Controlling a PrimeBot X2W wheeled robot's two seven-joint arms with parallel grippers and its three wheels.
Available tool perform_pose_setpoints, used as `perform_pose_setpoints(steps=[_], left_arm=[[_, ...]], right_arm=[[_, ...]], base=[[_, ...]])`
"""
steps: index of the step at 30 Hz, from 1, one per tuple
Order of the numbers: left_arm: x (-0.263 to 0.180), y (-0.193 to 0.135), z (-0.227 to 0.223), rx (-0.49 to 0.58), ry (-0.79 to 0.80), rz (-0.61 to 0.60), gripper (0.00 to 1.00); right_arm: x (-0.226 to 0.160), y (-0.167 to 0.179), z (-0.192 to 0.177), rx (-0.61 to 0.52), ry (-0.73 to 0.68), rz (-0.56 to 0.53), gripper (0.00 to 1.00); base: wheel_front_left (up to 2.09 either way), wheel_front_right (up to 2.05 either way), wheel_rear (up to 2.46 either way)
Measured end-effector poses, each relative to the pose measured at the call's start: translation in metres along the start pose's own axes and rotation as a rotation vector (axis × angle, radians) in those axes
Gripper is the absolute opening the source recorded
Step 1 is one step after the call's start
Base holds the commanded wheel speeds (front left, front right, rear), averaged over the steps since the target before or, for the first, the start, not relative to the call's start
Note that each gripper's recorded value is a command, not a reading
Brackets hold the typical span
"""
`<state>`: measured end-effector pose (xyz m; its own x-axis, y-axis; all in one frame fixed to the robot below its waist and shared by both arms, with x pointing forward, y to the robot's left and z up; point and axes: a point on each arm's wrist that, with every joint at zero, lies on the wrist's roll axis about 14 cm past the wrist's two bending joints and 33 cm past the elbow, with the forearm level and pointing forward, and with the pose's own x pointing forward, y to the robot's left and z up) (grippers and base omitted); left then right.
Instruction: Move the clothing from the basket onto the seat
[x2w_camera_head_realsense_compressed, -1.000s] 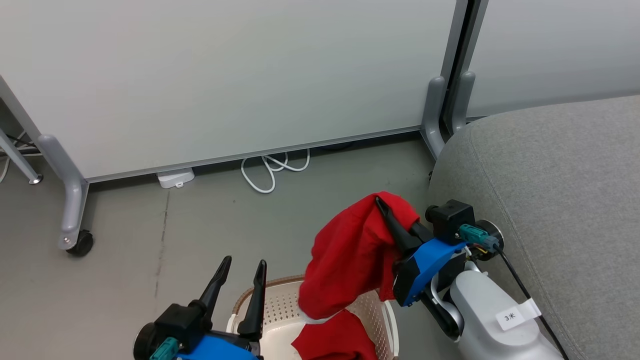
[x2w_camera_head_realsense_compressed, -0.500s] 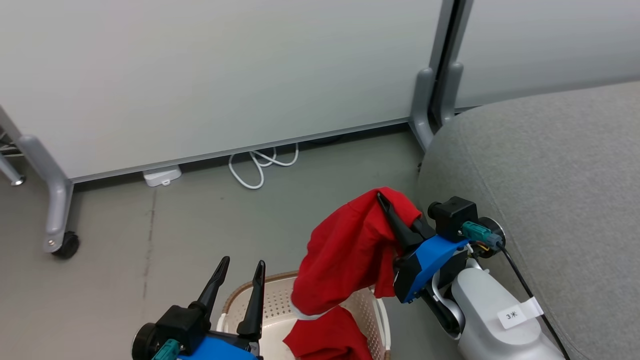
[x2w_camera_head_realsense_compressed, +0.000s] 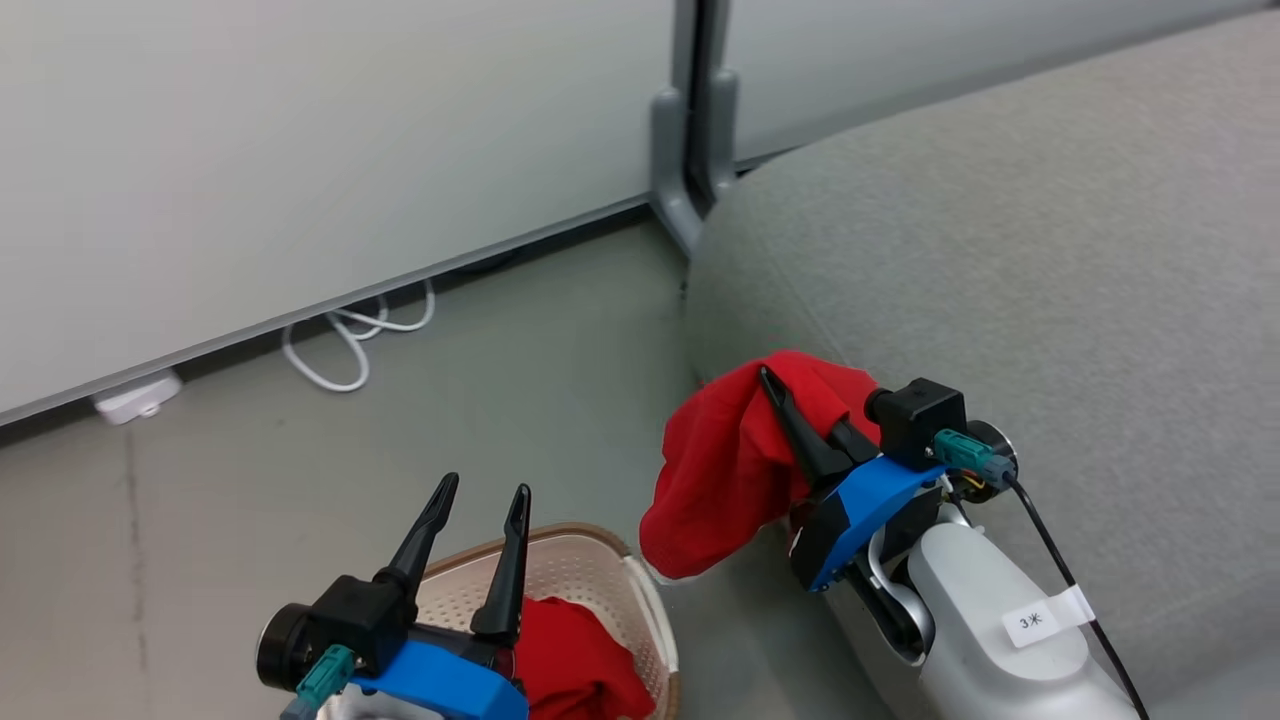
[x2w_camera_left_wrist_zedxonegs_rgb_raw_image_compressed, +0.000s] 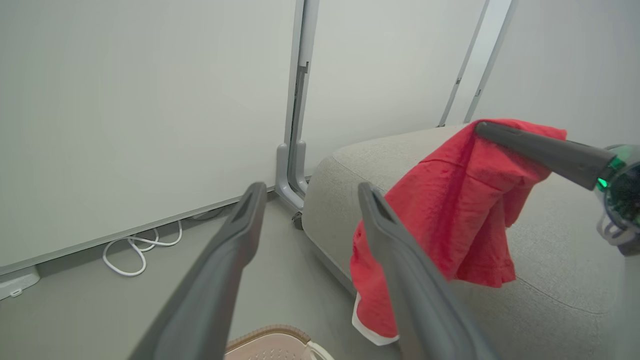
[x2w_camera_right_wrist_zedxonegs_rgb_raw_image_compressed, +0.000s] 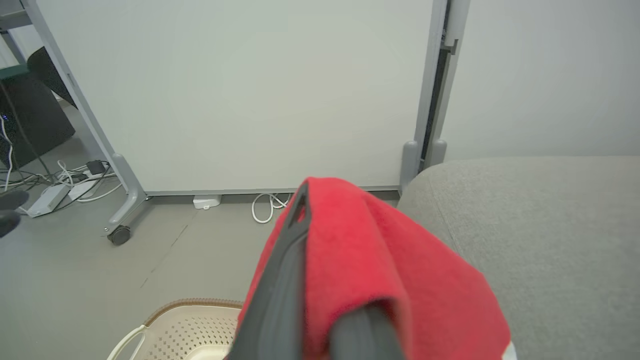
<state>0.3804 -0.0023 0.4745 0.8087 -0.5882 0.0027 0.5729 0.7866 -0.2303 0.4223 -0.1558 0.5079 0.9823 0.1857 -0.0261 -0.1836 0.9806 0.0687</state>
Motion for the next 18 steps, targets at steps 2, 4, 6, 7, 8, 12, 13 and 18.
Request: perform_pose_setpoints(steps=[2,4,6,7,8,12,13,18], left_arm=[[0.008,-0.008,-0.003,-0.002,0.008,-0.035,1.00],[0.016,-0.017,-0.006,-0.007,0.015,-0.068,1.00],[0.021,-0.026,-0.010,-0.011,0.026,-0.100,1.00],[0.024,-0.030,-0.012,-0.012,0.032,-0.116,1.00],[0.026,-0.034,-0.014,-0.013,0.038,-0.133,1.00],[0.034,-0.044,-0.019,-0.019,0.048,-0.171,1.00],[0.035,-0.045,-0.019,-0.020,0.050,-0.177,1.00],[0.037,-0.046,-0.023,-0.024,0.059,-0.188,1.00]], right_arm=[[-0.007,-0.011,-0.001,0.004,0.001,-0.034,0.00],[-0.013,-0.022,-0.001,0.006,0.002,-0.066,0.00],[-0.020,-0.033,-0.001,0.012,0.000,-0.099,0.00],[-0.023,-0.037,-0.001,0.013,0.001,-0.114,0.00],[-0.027,-0.042,-0.002,0.014,0.003,-0.129,0.00],[-0.036,-0.054,-0.006,0.017,0.012,-0.170,0.00],[-0.037,-0.056,-0.007,0.018,0.015,-0.176,0.00],[-0.038,-0.062,-0.010,0.028,0.020,-0.196,0.00]], base=[[0.00,0.00,0.00],[0.00,0.00,0.00],[0.00,0.00,0.00],[0.00,0.00,0.00],[0.00,0.00,0.00],[0.00,0.00,0.00],[0.00,0.00,0.00],[0.00,0.00,0.00]])
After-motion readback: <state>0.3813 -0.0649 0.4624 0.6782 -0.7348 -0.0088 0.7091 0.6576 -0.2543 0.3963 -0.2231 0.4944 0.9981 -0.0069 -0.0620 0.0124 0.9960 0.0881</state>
